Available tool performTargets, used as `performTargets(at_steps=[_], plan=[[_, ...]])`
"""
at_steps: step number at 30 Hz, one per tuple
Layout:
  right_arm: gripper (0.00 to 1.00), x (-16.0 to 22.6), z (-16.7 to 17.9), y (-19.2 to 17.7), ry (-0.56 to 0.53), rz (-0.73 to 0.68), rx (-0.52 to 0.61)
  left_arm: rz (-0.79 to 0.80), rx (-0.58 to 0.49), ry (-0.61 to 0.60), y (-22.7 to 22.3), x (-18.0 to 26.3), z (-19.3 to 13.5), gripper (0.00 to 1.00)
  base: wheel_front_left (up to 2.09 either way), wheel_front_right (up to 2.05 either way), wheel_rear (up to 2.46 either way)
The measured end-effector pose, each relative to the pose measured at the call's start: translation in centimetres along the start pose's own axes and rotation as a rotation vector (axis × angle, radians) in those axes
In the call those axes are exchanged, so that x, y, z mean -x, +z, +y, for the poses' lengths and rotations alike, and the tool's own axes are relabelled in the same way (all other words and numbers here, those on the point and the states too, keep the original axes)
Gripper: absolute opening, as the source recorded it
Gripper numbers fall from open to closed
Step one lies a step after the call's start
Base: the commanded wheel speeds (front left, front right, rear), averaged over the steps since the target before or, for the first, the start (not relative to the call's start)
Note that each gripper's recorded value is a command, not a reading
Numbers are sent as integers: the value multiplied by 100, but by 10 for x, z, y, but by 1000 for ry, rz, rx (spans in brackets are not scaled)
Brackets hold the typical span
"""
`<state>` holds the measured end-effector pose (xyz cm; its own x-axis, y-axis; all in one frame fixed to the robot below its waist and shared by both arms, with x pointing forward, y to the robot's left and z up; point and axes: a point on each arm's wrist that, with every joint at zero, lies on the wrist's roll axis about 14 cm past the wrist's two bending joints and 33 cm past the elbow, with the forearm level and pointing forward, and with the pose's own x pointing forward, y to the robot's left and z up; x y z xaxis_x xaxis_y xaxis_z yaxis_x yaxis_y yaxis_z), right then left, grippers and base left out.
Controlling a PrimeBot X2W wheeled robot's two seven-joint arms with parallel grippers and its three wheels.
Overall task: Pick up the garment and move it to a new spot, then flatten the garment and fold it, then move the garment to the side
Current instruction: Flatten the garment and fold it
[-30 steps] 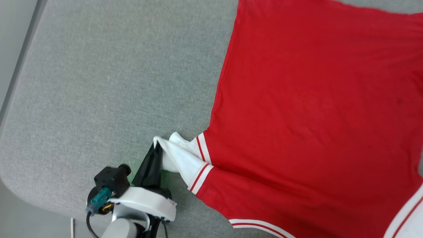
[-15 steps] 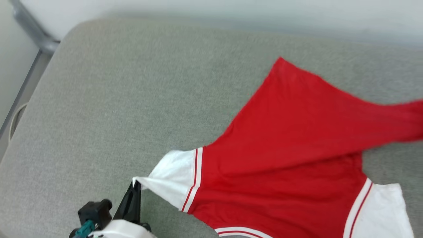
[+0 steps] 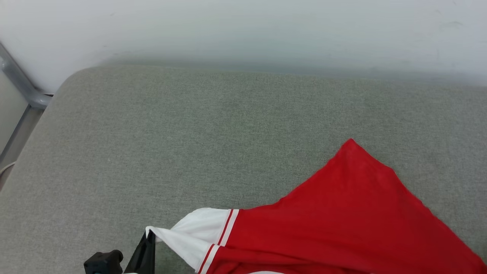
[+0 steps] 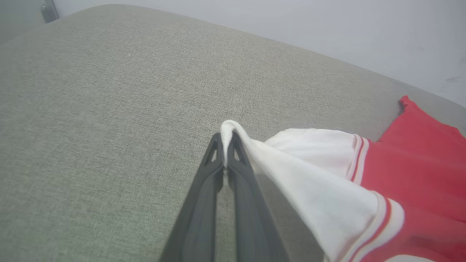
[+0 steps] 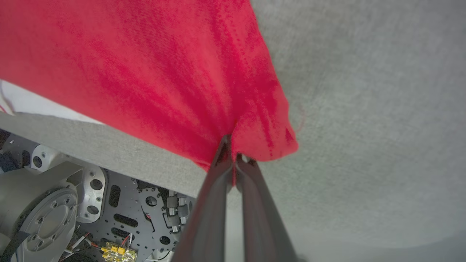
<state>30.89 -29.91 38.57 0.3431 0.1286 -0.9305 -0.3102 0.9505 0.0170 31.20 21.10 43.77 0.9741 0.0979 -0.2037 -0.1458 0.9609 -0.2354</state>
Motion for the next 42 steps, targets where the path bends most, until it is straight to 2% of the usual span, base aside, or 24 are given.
performTargets(at_steps=[4,7,8,9,12,18,24,28,33,37,42], plan=[[0,-11,17,-39,42,58,-57,3,-5,-4,0,-2,-1,0,0,0,0],[0,-14,20,-41,43,32,-80,9,-11,-3,-1,-3,0,0,0,0,0],[41,-14,19,-36,40,5,-89,10,-13,-4,-1,-3,0,0,0,0,0],[100,-13,18,-30,35,-23,-97,10,-14,-5,-1,-4,0,0,0,0,0],[100,-5,10,2,8,-143,-96,10,-17,-8,-1,-4,0,0,0,0,0],[100,29,-2,90,-30,-424,-43,4,-22,-10,2,-5,0,0,0,0,0],[100,57,14,170,-18,-588,79,-2,-31,-21,5,-12,-5,0,0,0,0],[100,51,43,199,19,-556,203,-7,-35,-30,7,-20,-9,0,0,0,0],[100,20,77,206,68,-379,336,-14,-38,-37,9,-27,-13,0,0,0,0],[100,-9,91,202,83,-229,392,-13,-41,-38,9,-31,-14,0,0,0,0],[100,-39,98,210,75,-146,419,-8,-37,-32,6,-36,-15,0,0,0,0]])
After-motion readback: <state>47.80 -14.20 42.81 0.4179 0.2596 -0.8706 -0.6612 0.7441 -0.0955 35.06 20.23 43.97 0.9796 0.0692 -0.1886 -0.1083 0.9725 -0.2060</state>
